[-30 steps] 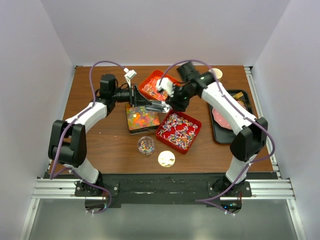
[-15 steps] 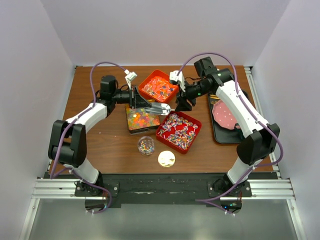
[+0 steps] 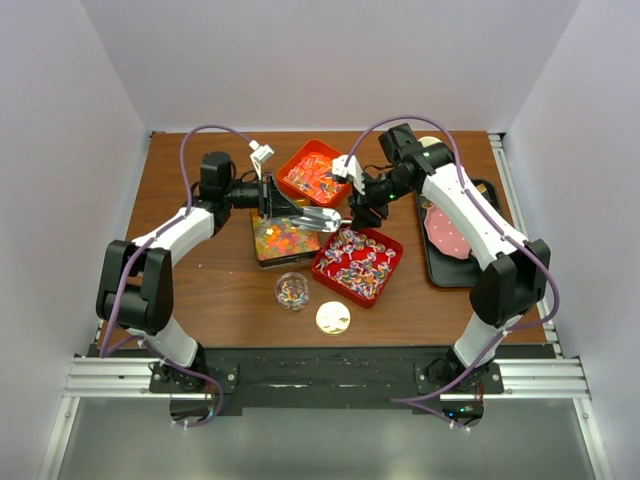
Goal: Pack the candies
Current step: Adjust the spatula.
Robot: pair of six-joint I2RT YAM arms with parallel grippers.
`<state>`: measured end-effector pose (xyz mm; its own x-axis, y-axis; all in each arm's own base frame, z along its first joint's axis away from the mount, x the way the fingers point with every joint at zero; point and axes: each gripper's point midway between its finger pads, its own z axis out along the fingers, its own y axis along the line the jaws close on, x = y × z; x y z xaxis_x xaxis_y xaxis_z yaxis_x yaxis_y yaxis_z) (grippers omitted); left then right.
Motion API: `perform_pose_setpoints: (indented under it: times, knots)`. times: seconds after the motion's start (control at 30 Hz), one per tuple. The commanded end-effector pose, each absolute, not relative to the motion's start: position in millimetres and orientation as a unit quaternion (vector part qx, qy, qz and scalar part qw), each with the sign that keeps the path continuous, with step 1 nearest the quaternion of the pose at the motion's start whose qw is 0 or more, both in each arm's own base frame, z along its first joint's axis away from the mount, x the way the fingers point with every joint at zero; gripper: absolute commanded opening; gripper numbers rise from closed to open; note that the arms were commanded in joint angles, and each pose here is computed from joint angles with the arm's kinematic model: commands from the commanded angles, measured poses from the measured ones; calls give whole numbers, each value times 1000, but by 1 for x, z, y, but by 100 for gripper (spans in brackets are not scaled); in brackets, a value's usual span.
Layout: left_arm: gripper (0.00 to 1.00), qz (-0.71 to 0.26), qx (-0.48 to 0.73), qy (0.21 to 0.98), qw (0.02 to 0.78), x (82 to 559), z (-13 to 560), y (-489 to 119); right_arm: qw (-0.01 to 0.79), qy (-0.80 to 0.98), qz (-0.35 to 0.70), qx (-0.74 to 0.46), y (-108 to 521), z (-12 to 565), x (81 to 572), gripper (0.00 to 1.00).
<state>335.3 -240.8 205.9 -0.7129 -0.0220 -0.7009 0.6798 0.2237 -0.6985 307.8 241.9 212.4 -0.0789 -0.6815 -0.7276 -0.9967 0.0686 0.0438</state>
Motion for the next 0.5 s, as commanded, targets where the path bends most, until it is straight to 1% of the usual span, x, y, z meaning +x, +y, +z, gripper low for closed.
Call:
perform_pose_setpoints:
  times: [0.0,0.07,0.13,0.2,0.23,0.27,0.3,0.33,0.37,0.4,0.43,0.47]
  knots:
    - [0,-583,247,702,326,331,225,-237,293,670,276,-624,248,212,320,37]
    - [0,-583,247,702,327,331,225,-236,289,672,272,-626,248,208,320,34]
    - [0,-583,245,702,326,330,224,-235,285,668,264,-635,248,205,318,33]
    - [0,-583,245,703,326,330,224,-235,283,664,264,-640,250,204,316,29]
    - [0,-582,244,703,327,331,224,-234,283,663,263,-641,250,204,316,26]
    - [0,-582,242,704,328,332,223,-233,283,663,263,-642,251,204,316,20]
    - [0,-581,241,705,328,332,223,-233,282,660,266,-643,253,203,314,17]
    - [0,-581,238,706,327,332,221,-233,283,659,265,-645,254,204,314,9]
    - [0,-577,231,710,329,335,220,-230,283,658,263,-646,255,205,315,5]
    - [7,-566,217,719,340,342,218,-227,282,657,260,-649,258,205,315,0]
    - [16,-558,202,730,339,346,213,-222,287,654,255,-651,260,209,318,0]
    - [26,-548,188,737,349,352,213,-214,289,656,243,-654,259,211,321,0]
